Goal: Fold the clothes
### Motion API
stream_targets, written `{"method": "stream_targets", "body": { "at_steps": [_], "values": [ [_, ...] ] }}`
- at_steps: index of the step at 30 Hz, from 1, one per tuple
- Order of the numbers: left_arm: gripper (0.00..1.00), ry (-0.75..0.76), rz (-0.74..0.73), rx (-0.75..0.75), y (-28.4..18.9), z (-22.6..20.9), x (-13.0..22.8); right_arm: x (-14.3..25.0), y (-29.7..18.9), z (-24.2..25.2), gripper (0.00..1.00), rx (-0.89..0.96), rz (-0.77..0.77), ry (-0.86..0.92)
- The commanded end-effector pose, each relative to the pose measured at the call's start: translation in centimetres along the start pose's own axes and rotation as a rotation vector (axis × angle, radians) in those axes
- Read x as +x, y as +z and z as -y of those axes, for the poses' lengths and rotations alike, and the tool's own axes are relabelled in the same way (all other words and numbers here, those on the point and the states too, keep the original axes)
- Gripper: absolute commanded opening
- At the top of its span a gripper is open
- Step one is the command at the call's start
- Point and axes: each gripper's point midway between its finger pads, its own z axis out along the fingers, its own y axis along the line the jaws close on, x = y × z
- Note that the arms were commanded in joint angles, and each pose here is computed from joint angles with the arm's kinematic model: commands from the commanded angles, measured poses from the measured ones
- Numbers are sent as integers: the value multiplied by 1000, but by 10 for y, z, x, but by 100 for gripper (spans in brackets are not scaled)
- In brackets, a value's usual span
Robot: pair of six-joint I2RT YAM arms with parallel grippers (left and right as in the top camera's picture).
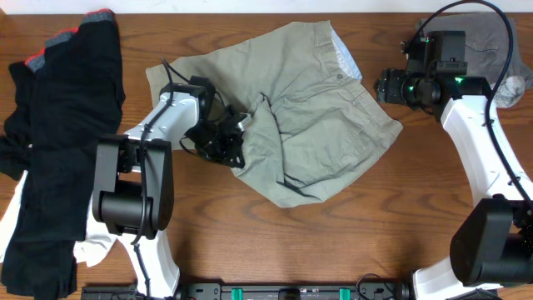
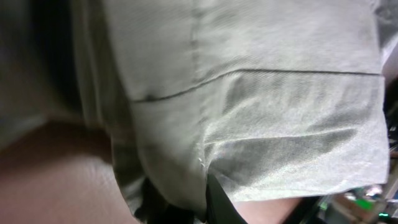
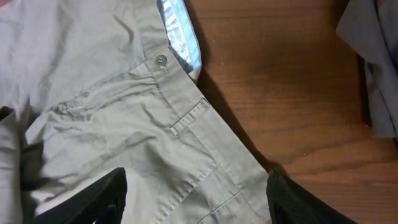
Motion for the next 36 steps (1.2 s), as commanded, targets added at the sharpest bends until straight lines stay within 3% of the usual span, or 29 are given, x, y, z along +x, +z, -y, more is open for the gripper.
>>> {"method": "stream_targets", "body": {
  "at_steps": [1,12,24,36],
  "values": [
    [6,-145,-1,26,-15,2,11,0,-2,-2,70,-9,3,-11],
    [6,-477,88,-3,-78,15,38,0,-2,-6,71,-31,-1,-11],
    [6,-842,-84,-214,-94,-1,104,4,-2,-6,72,-30,-15,-8],
    [6,-1217,-27,-487,-109,-5,167,9,-2,-5,73,-27,-35,-4]
  ]
}}
